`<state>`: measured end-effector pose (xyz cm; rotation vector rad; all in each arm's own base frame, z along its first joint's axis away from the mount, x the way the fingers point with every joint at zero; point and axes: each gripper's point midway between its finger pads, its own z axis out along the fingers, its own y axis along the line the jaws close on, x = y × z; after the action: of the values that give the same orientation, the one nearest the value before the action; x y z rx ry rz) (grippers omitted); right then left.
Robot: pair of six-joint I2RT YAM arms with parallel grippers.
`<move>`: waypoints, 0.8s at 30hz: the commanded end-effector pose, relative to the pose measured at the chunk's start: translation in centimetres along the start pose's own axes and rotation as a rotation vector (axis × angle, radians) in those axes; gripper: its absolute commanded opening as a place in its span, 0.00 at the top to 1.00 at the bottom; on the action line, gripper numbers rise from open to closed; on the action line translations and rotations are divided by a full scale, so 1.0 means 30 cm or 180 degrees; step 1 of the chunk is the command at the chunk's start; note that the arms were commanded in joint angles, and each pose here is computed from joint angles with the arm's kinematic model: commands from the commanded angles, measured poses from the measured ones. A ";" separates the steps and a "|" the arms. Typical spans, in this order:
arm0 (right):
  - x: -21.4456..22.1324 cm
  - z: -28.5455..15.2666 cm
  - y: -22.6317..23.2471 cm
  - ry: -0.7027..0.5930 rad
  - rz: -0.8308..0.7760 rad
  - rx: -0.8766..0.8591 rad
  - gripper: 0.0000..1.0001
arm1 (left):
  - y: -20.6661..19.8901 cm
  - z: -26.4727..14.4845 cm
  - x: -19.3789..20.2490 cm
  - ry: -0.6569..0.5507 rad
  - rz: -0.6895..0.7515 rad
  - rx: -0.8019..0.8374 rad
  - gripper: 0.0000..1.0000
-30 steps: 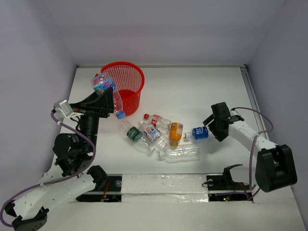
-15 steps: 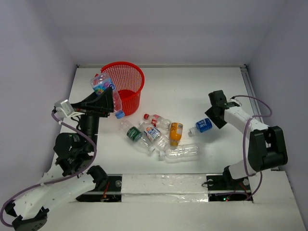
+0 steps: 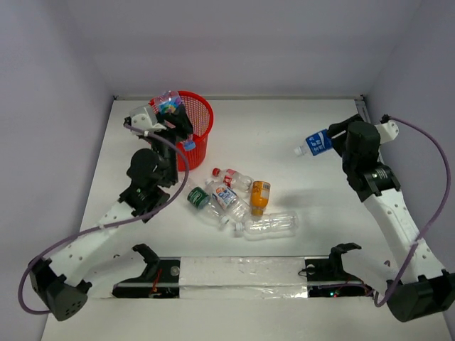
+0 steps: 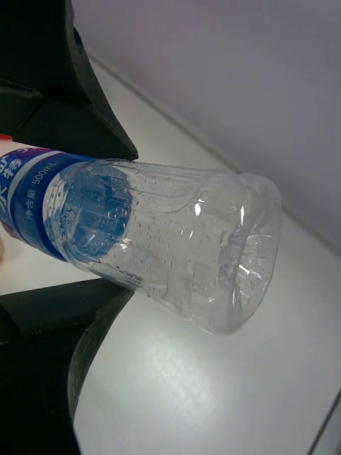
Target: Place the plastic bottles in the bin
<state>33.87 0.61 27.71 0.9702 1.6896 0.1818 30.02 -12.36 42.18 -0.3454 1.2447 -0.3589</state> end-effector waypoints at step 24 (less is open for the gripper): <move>0.107 -0.448 0.841 0.0022 -0.0697 -0.2630 0.49 | 0.251 0.452 0.248 0.0234 0.0642 -0.0878 0.13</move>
<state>34.77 21.71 38.89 0.2430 1.6426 0.6116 45.49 -7.94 32.51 -0.3929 1.4725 0.0827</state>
